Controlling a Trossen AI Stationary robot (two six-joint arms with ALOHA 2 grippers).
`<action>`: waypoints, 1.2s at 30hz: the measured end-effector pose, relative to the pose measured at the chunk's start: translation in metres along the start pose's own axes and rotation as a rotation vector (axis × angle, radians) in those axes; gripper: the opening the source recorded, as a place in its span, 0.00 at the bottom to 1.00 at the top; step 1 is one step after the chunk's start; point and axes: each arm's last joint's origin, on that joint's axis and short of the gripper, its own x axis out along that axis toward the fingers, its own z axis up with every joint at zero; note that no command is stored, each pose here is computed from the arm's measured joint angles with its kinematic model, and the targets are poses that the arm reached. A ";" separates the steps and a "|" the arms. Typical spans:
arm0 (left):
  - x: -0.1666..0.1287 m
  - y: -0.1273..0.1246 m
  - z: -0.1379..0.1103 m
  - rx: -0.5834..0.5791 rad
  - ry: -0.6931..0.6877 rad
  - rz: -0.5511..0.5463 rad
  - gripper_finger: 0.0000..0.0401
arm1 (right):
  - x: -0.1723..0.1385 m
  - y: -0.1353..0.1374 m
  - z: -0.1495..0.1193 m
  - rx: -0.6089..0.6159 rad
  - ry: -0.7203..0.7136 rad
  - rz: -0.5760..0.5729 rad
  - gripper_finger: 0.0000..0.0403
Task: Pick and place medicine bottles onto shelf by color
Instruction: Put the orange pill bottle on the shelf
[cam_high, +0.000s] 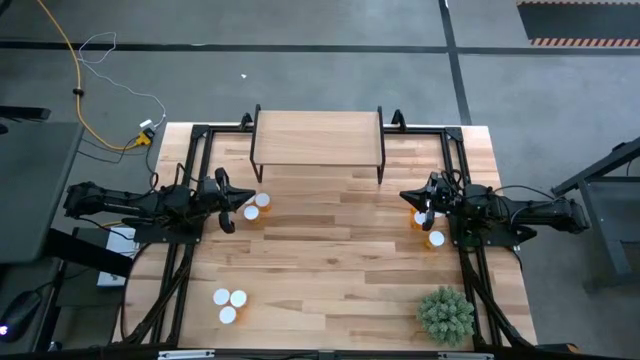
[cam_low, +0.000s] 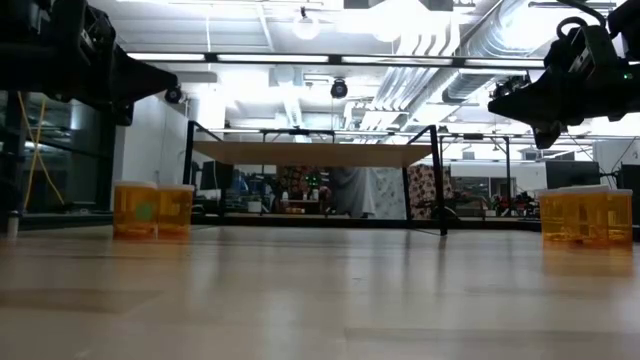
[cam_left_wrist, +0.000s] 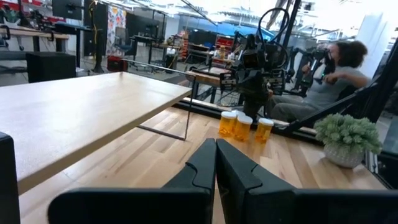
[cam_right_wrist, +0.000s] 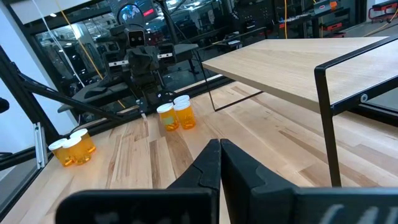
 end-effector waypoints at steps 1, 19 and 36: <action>0.000 0.000 0.000 -0.002 -0.001 0.000 0.00 | 0.000 0.000 0.000 0.000 0.000 0.000 0.00; 0.025 -0.023 0.074 -0.015 0.241 0.012 0.50 | 0.000 0.000 0.000 0.000 0.000 0.000 0.00; 0.057 -0.031 0.038 0.256 1.024 0.109 0.76 | 0.000 0.000 0.000 0.000 0.000 0.000 0.00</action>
